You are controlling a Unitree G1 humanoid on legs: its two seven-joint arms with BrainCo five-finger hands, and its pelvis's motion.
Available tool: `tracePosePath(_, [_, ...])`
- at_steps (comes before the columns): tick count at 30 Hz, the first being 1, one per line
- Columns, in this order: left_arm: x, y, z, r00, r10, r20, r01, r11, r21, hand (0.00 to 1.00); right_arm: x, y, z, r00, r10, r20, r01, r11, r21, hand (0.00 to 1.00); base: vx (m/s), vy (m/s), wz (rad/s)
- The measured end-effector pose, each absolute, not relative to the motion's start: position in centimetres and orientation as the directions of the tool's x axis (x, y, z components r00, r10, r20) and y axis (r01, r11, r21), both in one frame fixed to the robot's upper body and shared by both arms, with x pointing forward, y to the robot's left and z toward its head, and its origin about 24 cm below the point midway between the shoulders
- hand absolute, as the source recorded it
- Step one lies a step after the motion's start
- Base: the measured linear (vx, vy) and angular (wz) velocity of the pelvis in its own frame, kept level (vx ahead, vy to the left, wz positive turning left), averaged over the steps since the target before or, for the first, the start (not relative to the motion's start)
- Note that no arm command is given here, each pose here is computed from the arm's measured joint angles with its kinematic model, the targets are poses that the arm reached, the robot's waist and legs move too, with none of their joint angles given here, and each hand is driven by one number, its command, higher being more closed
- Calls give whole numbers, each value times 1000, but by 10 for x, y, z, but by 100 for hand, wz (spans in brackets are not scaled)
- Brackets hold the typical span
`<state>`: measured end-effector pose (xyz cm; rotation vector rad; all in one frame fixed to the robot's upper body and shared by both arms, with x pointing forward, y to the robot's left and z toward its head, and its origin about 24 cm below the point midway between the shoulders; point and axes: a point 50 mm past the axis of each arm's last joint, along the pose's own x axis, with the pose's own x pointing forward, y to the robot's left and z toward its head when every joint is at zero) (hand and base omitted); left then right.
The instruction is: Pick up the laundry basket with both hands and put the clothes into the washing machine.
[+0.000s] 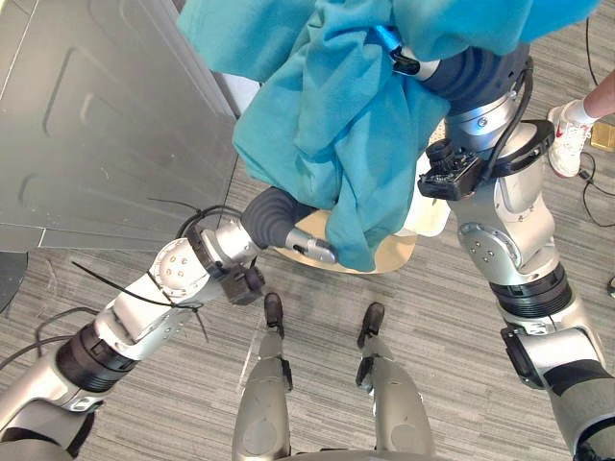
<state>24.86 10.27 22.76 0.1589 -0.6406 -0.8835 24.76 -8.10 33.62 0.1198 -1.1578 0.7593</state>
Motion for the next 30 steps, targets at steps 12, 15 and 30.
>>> tracePosePath(12, [271,81,252,455,-695,556,462,718,520,0,259,-67,329,244,431,869,-651,737,-183,100,0,0,0])
tracePosePath(15, [271,73,256,432,-714,551,394,699,597,0,260,-61,325,253,438,862,-673,720,-168,100,0,0,0])
tracePosePath(30, [273,60,256,403,-739,540,236,654,719,100,263,-60,325,282,416,865,-717,691,-98,100,0,-1,0])
